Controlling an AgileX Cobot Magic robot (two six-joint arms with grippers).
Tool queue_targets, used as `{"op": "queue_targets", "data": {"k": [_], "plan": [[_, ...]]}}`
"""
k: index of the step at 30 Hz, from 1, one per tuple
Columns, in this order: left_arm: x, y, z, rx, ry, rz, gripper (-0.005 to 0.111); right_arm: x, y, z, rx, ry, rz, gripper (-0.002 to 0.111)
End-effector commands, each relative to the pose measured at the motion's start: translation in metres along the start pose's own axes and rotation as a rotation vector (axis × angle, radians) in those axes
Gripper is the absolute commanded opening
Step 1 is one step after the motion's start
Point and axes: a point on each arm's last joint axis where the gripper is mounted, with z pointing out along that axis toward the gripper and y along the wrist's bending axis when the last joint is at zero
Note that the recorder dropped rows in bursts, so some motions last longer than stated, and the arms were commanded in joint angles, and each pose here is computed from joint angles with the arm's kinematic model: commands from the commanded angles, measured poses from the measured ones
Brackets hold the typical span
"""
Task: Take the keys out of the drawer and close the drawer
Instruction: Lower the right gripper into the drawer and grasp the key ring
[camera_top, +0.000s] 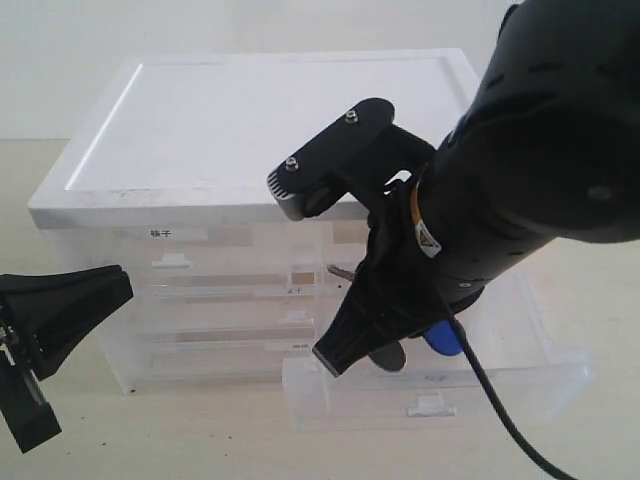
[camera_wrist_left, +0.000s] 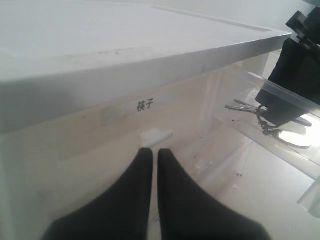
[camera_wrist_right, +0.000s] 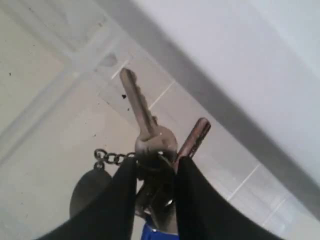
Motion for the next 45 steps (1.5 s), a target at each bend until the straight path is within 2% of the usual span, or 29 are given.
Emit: {"op": "queue_targets", "data": {"k": [1,7,18,21,23,25,28,29,30,34,40,45], "plan": [[0.0,-0.002,0.0,0.011,-0.005,-0.012,0.005,0.002,-0.003,0.004,0.043,0.034,-0.07,0.0],[0.0,-0.002,0.0,0.011,-0.005,-0.012,0.005,-0.001,-0.012,-0.008,0.098,-0.039,-0.117,0.0],[0.0,-0.002,0.0,0.011,-0.005,-0.012,0.005,0.008,-0.028,-0.062,0.077,-0.224,-0.055,0.0],[0.0,-0.002,0.0,0.011,-0.005,-0.012,0.005,0.014,-0.027,-0.066,0.046,-0.191,-0.044,0.0],[0.0,-0.002,0.0,0.011,-0.005,-0.012,0.005,0.018,-0.023,-0.062,0.007,-0.123,-0.054,0.007],[0.0,-0.002,0.0,0.011,-0.005,-0.012,0.005,0.02,-0.018,-0.056,-0.028,-0.067,-0.071,0.022],[0.0,-0.002,0.0,0.013,-0.004,-0.011,0.005,0.017,-0.015,-0.049,-0.03,-0.057,-0.062,0.053],[0.001,-0.002,0.0,0.015,0.002,-0.009,0.005,0.016,-0.015,-0.047,-0.022,-0.061,-0.052,0.058],[0.001,-0.002,0.0,0.016,0.005,-0.009,0.005,0.014,-0.015,-0.046,-0.015,-0.07,-0.039,0.06],[0.002,-0.002,0.0,0.015,0.012,-0.008,0.005,0.012,-0.017,-0.041,0.019,-0.07,-0.017,0.055],[0.001,-0.002,0.0,0.018,0.006,-0.008,0.005,0.014,-0.01,-0.02,0.021,-0.017,-0.03,0.055],[0.001,-0.002,0.0,0.018,0.006,-0.008,0.005,0.015,-0.01,-0.01,0.049,-0.046,-0.023,0.055]]}}
